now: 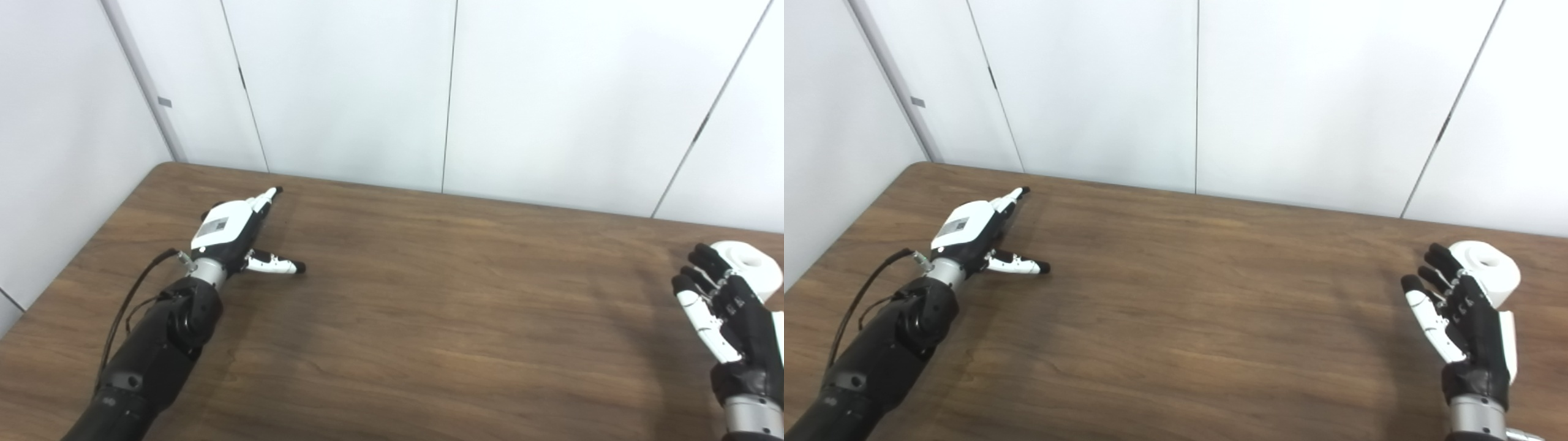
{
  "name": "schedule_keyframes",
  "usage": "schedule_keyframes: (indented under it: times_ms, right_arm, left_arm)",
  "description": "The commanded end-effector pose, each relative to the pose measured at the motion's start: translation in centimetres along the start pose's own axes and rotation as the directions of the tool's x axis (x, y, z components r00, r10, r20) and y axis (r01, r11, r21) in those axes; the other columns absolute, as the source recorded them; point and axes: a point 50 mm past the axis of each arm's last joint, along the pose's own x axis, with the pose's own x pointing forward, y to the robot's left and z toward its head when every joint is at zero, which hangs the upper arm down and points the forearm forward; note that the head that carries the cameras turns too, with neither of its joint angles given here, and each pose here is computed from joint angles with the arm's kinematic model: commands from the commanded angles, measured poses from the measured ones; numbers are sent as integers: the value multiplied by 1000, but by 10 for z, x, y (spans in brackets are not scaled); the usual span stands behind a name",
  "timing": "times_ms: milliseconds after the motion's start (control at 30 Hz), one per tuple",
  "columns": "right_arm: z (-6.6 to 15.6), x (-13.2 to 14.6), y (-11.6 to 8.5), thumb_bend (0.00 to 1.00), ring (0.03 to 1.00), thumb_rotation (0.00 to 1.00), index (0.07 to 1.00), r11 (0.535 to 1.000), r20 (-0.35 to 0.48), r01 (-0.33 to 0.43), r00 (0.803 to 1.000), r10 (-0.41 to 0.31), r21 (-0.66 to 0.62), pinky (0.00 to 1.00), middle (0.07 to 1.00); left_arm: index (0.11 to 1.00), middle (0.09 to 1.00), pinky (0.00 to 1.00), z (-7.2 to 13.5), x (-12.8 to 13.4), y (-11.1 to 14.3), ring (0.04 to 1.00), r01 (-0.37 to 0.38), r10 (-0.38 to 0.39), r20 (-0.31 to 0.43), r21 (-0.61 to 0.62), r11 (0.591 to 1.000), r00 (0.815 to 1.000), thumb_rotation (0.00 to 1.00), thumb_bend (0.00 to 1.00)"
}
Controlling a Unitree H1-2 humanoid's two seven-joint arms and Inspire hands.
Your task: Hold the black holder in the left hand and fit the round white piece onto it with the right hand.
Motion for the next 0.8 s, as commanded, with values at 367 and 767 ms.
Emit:
schedule_keyframes:
  times_ms: [367,767]
  right_arm:
    - [8,6,1,484,791,446,800,1000,96,-6,995,4,19,719,831]
    - [1,7,6,520,789,472,791,1000,101,-16,995,16,-6,688,819]
  left_arm:
    - [983,946,871,-27,0,27,926,-147,151,-4,-243,959,989,476,1000]
    - [1000,963,872,9,-4,31,943,-131,216,90,-555,821,972,557,1000]
